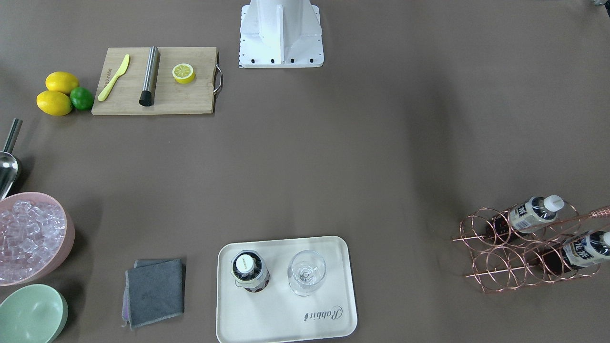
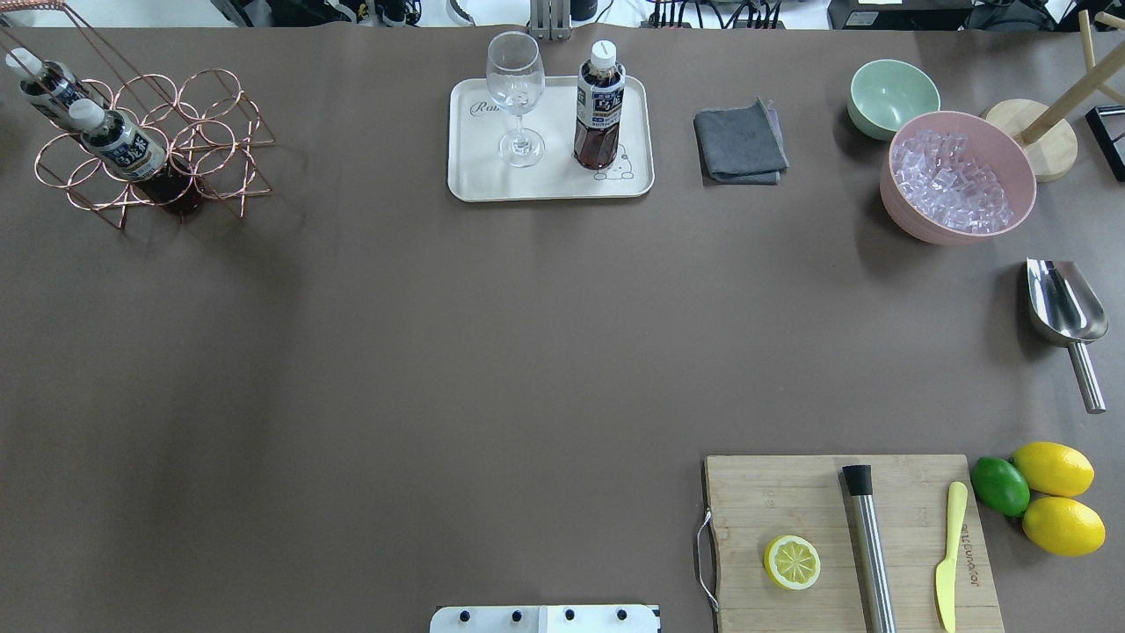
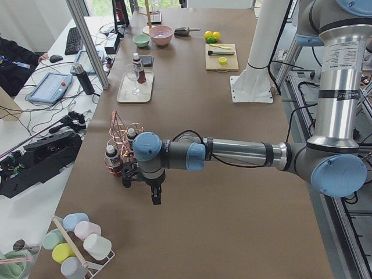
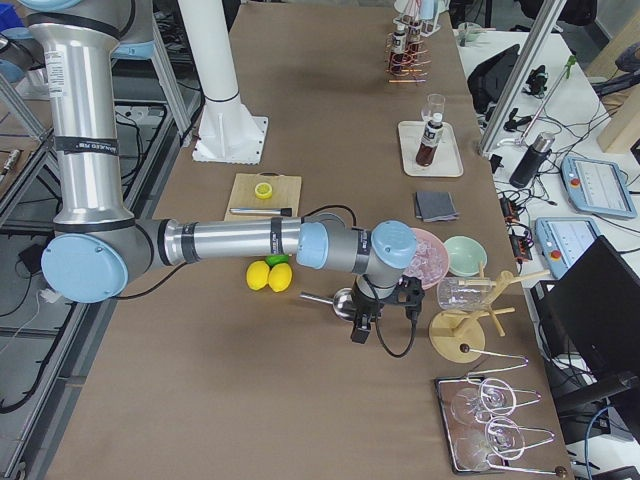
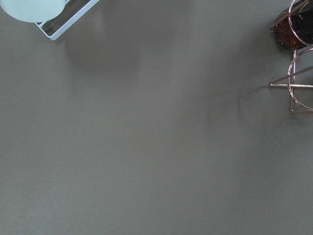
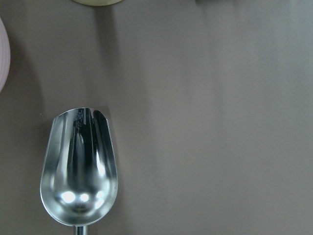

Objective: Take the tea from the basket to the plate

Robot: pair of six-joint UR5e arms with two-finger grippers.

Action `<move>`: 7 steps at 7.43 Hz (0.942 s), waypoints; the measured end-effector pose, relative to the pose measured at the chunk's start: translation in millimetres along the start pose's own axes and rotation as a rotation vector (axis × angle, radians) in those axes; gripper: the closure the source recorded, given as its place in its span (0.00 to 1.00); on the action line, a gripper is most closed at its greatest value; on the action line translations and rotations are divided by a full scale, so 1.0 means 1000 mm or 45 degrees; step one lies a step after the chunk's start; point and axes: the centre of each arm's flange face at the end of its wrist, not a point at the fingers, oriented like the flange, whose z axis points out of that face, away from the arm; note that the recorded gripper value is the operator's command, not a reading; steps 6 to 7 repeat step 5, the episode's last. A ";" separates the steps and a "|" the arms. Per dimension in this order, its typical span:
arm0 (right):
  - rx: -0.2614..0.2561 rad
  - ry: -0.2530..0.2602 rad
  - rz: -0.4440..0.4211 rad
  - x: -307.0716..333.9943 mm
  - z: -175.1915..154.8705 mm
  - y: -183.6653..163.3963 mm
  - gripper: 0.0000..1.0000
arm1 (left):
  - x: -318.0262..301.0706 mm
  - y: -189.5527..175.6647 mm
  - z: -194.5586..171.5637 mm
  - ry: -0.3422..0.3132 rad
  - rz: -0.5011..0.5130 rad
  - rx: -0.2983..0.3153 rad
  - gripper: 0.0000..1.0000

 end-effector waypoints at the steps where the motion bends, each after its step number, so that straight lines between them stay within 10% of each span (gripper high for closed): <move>1: 0.000 0.000 0.001 0.000 0.000 0.000 0.00 | 0.000 0.000 0.000 0.000 -0.001 -0.001 0.01; 7: 0.003 -0.001 0.004 -0.001 -0.001 0.000 0.00 | -0.001 0.000 0.002 -0.001 -0.003 -0.004 0.01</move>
